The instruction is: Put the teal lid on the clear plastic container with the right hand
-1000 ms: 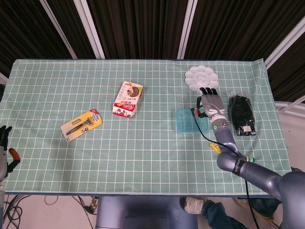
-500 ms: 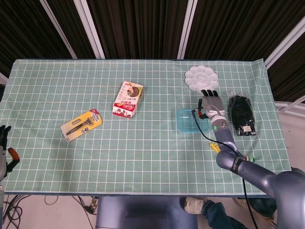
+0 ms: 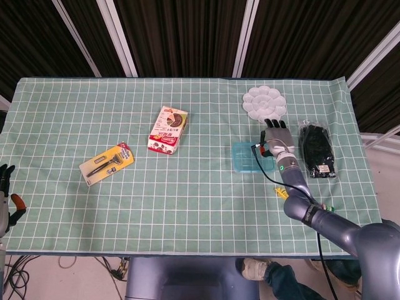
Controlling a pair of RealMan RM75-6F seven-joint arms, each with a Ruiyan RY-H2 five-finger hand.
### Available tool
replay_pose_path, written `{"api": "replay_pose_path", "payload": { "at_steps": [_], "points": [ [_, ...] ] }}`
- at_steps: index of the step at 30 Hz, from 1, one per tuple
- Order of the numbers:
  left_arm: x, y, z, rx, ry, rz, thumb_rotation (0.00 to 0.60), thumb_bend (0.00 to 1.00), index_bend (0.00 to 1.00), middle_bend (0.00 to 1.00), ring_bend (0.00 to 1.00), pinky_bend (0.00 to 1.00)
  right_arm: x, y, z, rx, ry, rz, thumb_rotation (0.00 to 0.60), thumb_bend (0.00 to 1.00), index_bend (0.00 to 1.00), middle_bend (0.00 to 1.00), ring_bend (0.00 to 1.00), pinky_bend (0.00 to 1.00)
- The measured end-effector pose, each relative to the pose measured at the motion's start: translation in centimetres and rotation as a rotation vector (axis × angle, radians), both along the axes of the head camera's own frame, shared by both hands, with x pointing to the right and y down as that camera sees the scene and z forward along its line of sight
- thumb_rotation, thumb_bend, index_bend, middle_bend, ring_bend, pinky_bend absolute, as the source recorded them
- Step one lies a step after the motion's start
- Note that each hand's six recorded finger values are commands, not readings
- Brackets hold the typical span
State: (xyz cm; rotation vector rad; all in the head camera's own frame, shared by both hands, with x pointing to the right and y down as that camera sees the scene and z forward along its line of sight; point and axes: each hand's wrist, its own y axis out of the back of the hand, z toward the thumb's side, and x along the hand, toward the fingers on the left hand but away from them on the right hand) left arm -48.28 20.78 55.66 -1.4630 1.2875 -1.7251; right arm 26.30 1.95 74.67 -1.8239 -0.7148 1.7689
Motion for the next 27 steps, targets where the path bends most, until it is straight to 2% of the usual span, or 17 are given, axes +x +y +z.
{"api": "replay_pose_path", "payload": {
  "at_steps": [4,7,15,20,27],
  "points": [
    [0.0,0.0,0.0,0.0,0.001,0.001,0.6,0.79,0.06,0.0,0.0,0.0,0.0,-0.1,-0.2,0.009,0.005,0.0,0.6,0.42,0.6,0.09,0.0,0.0],
    [0.0,0.0,0.0,0.002,0.002,0.0,0.6,0.79,0.06,0.0,0.0,0.0,0.0,-0.8,-0.9,0.043,-0.004,0.016,0.6,0.42,0.6,0.09,0.0,0.0],
    [0.0,0.0,0.1,-0.004,0.004,0.002,0.6,0.79,0.06,0.0,0.0,0.0,-0.2,-1.9,-5.1,0.16,-0.067,0.015,0.6,0.42,0.6,0.09,0.0,0.0],
    [0.1,0.0,0.0,-0.001,0.006,0.005,0.6,0.79,0.06,0.0,0.0,0.0,0.1,-0.7,-7.0,0.171,-0.077,-0.026,0.6,0.42,0.6,0.08,0.0,0.0],
    [0.2,0.0,0.0,-0.001,0.008,0.008,0.6,0.79,0.06,0.0,0.0,0.0,0.7,2.1,-7.9,0.134,-0.074,-0.071,0.6,0.42,0.6,0.08,0.0,0.0]
  ]
}}
